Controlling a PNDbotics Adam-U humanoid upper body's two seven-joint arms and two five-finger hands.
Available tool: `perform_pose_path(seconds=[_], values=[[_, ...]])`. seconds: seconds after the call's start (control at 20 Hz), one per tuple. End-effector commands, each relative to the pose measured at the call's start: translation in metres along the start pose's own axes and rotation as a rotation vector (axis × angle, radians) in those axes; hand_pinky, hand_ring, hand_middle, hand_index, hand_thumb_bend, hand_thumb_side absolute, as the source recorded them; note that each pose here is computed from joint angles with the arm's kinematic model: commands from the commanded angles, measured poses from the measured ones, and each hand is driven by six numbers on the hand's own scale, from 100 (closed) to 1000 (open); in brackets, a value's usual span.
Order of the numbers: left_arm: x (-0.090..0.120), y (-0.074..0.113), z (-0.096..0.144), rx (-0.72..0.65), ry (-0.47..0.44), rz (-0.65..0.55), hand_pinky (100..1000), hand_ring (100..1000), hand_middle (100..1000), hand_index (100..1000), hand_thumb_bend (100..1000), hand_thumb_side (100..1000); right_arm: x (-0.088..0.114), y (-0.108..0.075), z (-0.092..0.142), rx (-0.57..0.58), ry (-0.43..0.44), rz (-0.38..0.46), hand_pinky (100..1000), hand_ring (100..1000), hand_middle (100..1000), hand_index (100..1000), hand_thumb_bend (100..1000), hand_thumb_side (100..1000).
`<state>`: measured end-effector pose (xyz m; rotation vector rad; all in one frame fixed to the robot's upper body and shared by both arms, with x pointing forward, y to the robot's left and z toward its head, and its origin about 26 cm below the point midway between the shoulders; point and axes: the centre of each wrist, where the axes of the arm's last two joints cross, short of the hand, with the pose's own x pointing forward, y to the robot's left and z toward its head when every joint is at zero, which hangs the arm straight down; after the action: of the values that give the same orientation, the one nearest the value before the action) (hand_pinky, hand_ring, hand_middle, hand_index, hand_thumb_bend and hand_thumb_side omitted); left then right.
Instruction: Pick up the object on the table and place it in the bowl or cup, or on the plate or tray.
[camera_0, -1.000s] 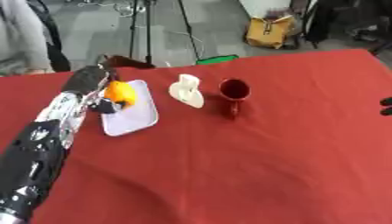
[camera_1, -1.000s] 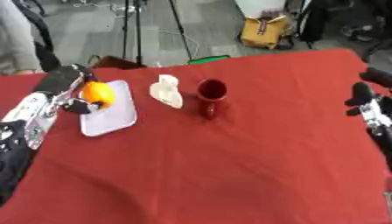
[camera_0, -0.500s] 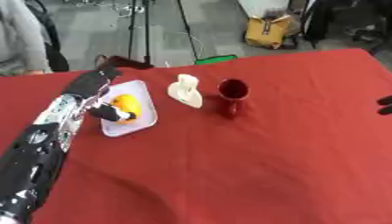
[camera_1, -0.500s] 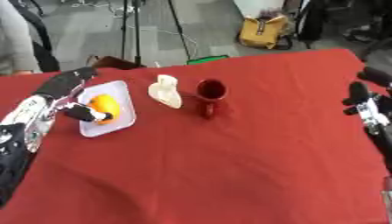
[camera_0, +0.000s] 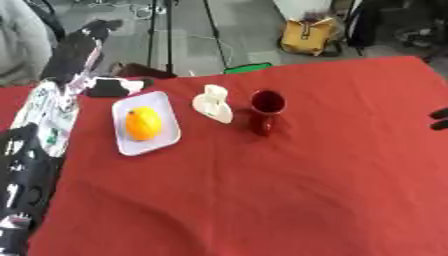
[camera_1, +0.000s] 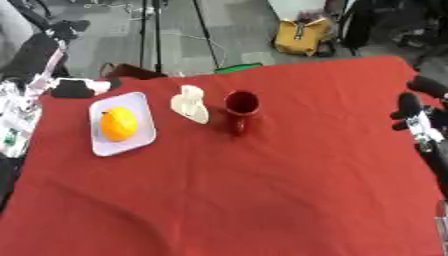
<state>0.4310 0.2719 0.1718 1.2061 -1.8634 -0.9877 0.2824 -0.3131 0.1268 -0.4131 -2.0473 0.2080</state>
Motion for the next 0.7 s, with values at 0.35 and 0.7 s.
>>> perform_pose_path(seconds=[0.35,0.7], values=[[0.013,0.021,0.001,0.083,-0.011,0.137,748,771,790,949,690,540,0.004,-0.004,-0.003,-0.009,-0.021,0.004,517,572,800,866,535,703],[0.015,0.028,0.003,0.070,-0.028,0.241,749,771,790,950,685,543,0.005,-0.004,-0.004,-0.007,-0.024,0.008,517,571,799,866,543,701]])
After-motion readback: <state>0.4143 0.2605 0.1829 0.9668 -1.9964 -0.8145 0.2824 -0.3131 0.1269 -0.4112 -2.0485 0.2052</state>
